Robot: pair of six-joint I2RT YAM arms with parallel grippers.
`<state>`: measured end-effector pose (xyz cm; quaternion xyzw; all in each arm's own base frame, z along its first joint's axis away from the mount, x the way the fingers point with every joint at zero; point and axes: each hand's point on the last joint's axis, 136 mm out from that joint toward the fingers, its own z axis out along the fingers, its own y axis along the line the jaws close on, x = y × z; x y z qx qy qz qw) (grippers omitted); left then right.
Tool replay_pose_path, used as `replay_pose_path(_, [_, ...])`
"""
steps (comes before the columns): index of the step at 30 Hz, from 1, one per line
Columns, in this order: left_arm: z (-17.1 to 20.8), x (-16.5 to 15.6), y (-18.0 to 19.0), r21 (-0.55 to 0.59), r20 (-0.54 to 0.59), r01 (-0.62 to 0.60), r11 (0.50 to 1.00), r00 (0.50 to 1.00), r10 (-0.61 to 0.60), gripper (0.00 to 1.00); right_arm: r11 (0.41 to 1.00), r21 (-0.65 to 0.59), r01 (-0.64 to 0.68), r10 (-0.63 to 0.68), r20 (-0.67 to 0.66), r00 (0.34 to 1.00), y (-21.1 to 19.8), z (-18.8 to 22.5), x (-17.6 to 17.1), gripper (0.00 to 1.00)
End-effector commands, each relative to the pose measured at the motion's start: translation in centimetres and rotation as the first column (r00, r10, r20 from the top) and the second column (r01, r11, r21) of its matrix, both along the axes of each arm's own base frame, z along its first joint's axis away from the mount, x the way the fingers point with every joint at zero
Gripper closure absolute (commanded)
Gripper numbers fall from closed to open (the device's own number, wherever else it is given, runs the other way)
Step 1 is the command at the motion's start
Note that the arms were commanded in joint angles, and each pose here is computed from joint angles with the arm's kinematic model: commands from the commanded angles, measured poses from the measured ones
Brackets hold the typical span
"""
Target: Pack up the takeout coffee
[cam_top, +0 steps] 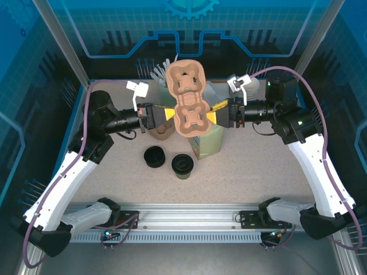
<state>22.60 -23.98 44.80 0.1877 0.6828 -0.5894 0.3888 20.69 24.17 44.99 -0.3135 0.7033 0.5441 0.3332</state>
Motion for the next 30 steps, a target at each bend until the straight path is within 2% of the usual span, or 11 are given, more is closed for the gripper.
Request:
replay_pose_path(1, [1.8,-0.7,-0.2,-0.022,0.077,0.02,1.0,0.997,-0.018,1.0,0.999,0.006,-0.032,0.032,0.014,0.999,0.2,0.5,-0.9,0.68])
replay_pose_path(4, [1.9,-0.7,-0.2,-0.023,0.081,0.02,1.0,0.997,-0.018,1.0,1.0,0.004,-0.028,0.028,0.015,1.0,0.1,0.5,-1.0,0.77])
replay_pose_path(8, [1.8,-0.6,-0.2,-0.019,0.087,0.016,1.0,0.996,-0.014,1.0,1.0,-0.006,0.005,-0.005,0.019,1.0,-0.1,0.5,-0.9,0.95])
replay_pose_path(9, [1.7,-0.6,-0.2,-0.016,0.09,0.012,1.0,0.996,-0.01,0.91,1.0,-0.013,0.021,-0.021,0.019,1.0,-0.3,0.4,-0.7,1.0])
replay_pose_path(12, [1.8,-0.6,-0.1,-0.003,0.112,0.001,1.0,0.994,0.0,0.63,0.996,-0.039,0.085,-0.084,0.021,0.996,-0.8,0.0,-0.3,1.0])
replay_pose_path(15, [1.8,-0.5,0.3,0.036,0.141,-0.042,0.998,0.989,0.037,0.49,0.988,-0.069,0.138,-0.137,0.009,0.99,-1.6,-0.3,0.0,1.0])
replay_pose_path(17, [1.7,-0.2,0.6,0.065,0.16,-0.074,0.995,0.985,0.063,0.44,0.98,-0.099,0.175,-0.176,-0.003,0.984,-2.2,-0.6,0.1,1.0])
replay_pose_path(23, [1.8,0.4,1.1,0.14,0.237,-0.148,0.979,0.965,0.112,0.41,0.919,-0.249,0.306,-0.333,-0.072,0.94,-4.6,-3.0,0.9,1.0])
replay_pose_path(30, [1.1,-0.7,-1.4,0.308,0.427,-0.156,0.938,0.904,0.01,0.44,0.882,-0.355,0.309,-0.382,-0.158,0.911,-5.7,-5.3,0.2,1.0])
